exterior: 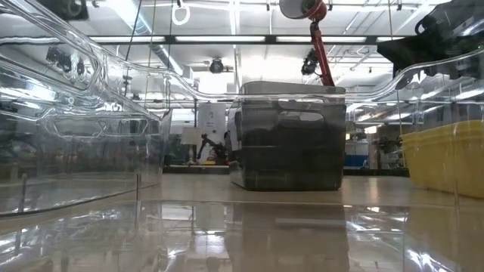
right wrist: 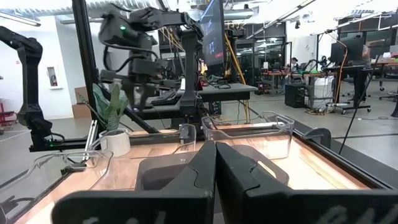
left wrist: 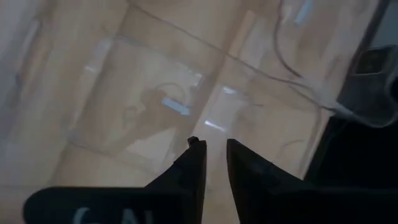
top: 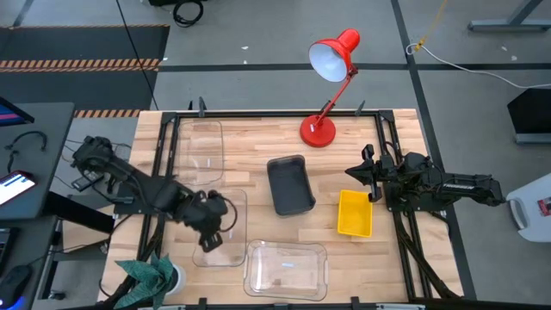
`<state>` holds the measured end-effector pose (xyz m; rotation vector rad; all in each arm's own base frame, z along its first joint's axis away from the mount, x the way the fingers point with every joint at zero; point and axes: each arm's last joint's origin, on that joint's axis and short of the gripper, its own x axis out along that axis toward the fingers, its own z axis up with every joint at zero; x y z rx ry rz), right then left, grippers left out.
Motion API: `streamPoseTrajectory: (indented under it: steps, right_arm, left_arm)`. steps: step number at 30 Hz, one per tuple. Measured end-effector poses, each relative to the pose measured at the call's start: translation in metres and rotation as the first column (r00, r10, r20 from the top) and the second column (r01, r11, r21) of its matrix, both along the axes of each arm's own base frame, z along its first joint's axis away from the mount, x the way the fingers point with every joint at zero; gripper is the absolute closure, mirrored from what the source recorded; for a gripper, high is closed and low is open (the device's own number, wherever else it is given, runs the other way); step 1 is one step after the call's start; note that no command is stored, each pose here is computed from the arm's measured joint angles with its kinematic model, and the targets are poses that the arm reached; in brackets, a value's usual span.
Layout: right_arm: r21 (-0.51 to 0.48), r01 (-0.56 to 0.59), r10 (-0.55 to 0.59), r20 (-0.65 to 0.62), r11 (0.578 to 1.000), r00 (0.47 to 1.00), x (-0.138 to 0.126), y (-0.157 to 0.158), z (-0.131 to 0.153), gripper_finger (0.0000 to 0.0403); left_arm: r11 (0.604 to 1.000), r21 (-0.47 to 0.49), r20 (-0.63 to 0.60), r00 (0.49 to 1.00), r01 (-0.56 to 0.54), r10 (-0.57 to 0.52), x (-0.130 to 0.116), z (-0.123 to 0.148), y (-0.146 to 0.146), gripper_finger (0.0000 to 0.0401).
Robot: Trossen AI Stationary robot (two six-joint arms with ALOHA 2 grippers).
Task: Stack baskets by color
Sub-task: Stack the middle transparent bin on the top transparent bin
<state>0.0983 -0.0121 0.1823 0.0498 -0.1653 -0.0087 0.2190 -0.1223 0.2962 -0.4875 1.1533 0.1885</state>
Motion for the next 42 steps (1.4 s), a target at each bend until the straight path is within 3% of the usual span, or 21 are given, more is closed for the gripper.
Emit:
streamPoseTrajectory:
  steps: [7, 16, 21, 25, 28, 38, 42]
  right_arm:
    - [0.000, 0.000, 0.000, 0.002, 1.000, 1.000, 0.000, 0.000, 0.000, 0.0386]
    - [0.000, 0.001, -0.001, 0.003, 1.000, 1.000, 0.000, 0.000, 0.000, 0.0386]
    - [0.000, 0.000, 0.000, 0.003, 1.000, 1.000, 0.000, 0.000, 0.000, 0.0386]
    - [0.000, 0.000, 0.000, 0.003, 1.000, 1.000, 0.000, 0.000, 0.000, 0.0386]
    - [0.000, 0.000, 0.000, 0.003, 1.000, 1.000, 0.000, 0.000, 0.000, 0.0386]
    - [0.000, 0.000, 0.000, 0.002, 1.000, 1.000, 0.000, 0.000, 0.000, 0.0386]
    - [0.000, 0.001, -0.001, 0.002, 1.000, 1.000, 0.000, 0.000, 0.000, 0.0386]
  left_arm:
    - [0.993, -0.112, 0.053, 0.998, -0.026, 0.033, 0.005, -0.009, -0.039, 0.0281]
    - [0.988, -0.150, -0.027, 0.999, -0.038, 0.034, 0.018, -0.030, -0.081, 0.0276]
    - [0.995, -0.101, -0.081, 0.997, -0.016, 0.007, 0.027, -0.027, -0.101, 0.0276]
    - [1.000, -0.001, -0.145, 0.989, 0.010, -0.010, 0.027, -0.027, -0.112, 0.0275]
    - [0.997, 0.061, -0.120, 0.992, 0.055, -0.047, 0.024, -0.035, -0.124, 0.0271]
    - [0.988, 0.144, -0.118, 0.992, 0.048, -0.031, 0.016, -0.042, -0.131, 0.0198]
    - [0.980, 0.171, -0.135, 0.988, 0.098, -0.076, 0.013, -0.050, -0.132, 0.0189]
